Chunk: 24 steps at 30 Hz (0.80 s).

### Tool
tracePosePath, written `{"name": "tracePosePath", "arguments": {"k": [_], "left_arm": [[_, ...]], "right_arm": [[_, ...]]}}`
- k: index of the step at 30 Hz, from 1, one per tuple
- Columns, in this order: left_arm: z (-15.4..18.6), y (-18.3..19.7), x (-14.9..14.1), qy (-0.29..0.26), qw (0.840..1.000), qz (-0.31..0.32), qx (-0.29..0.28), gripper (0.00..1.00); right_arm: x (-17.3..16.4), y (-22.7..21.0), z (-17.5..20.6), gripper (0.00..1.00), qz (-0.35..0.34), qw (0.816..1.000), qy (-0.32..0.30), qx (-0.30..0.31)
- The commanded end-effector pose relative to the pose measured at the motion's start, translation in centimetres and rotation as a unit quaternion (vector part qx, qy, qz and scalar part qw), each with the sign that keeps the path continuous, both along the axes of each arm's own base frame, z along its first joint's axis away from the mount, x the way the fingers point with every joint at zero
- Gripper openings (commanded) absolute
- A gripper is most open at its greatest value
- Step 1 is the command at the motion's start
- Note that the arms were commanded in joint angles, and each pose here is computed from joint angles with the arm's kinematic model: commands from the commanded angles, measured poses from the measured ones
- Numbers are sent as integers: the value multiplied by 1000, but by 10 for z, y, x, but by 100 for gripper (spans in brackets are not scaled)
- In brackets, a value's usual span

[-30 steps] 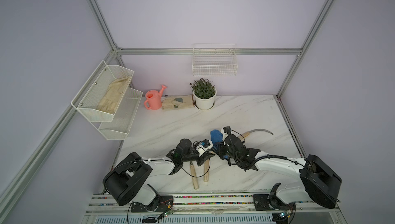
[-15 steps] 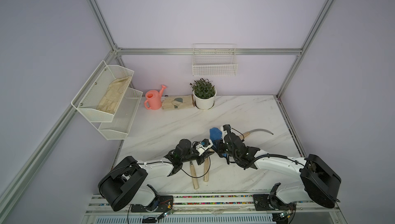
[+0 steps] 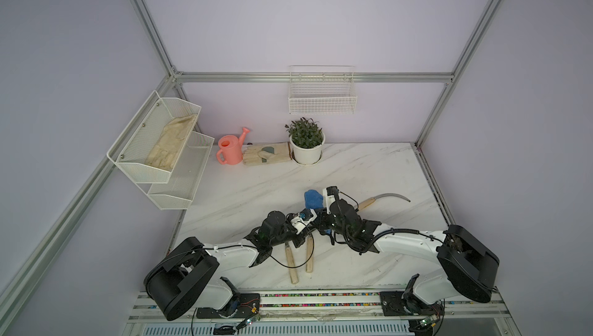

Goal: Wipe small sickles with rags
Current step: Wipe the small sickle.

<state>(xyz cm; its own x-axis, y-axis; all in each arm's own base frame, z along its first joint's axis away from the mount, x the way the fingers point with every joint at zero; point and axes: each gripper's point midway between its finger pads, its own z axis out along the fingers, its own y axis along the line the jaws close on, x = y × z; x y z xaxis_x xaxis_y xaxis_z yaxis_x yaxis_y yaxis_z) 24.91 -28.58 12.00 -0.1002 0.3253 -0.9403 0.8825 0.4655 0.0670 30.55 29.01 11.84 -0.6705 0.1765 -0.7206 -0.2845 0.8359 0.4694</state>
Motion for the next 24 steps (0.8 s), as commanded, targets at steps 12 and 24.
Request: {"name": "tracePosePath", "arguments": {"k": [12,24], "left_arm": [[59,-5,4,-101,993,-8,-68,0],[57,-5,4,-119,991,1,-58,0]], "right_arm": [[-7,-26,-28,0,-23,998,45,-48],[-33,25,-1,0,46,999,15,-13]]}}
